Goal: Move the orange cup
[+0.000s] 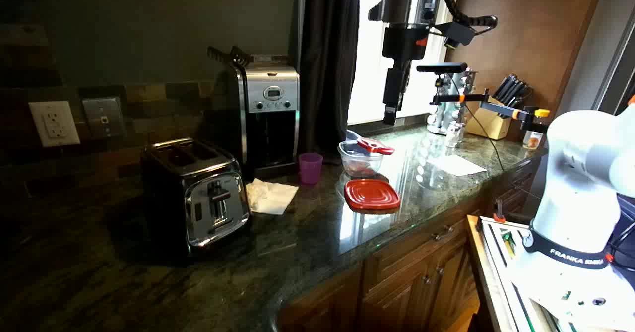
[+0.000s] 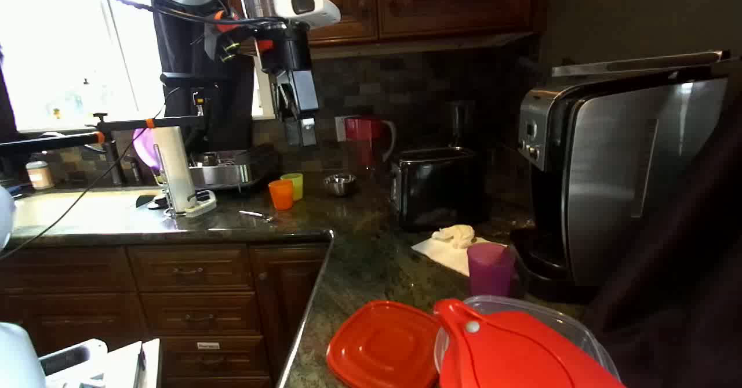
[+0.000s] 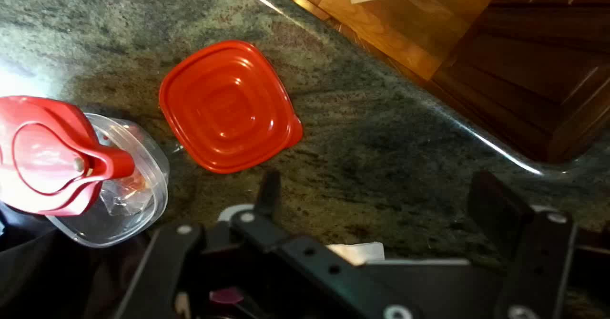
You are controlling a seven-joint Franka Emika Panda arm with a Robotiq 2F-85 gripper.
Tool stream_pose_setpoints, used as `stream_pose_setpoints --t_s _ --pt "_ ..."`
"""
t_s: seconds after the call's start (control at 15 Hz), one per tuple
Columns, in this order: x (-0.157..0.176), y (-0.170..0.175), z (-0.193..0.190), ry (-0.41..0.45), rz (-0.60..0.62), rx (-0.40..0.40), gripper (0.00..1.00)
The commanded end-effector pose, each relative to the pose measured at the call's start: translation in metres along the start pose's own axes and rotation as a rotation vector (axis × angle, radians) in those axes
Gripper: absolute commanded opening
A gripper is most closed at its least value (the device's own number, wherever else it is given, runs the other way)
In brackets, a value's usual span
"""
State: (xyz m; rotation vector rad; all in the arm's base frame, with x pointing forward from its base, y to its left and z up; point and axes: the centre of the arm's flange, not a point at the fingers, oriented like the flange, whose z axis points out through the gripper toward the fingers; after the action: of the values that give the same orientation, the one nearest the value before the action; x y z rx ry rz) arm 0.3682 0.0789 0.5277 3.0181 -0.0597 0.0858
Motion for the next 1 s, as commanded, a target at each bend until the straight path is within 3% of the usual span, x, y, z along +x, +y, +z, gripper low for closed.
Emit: stream_pose_setpoints --t_s 0.0,0.13,0.4,0.73,0.93 --pt "0.000 0.000 0.000 0.000 0.000 0.000 1.00" --pt "0.000 0.000 0.000 0.001 0.000 0.000 1.00" --pt "0.049 -0.037 0.010 0.029 -0.167 -0.029 1.00" --pt "0.120 -0.114 0.034 0.027 -0.374 0.025 1.00" --pt "0.143 -0.171 0.059 -0.013 -0.457 0.081 1.00"
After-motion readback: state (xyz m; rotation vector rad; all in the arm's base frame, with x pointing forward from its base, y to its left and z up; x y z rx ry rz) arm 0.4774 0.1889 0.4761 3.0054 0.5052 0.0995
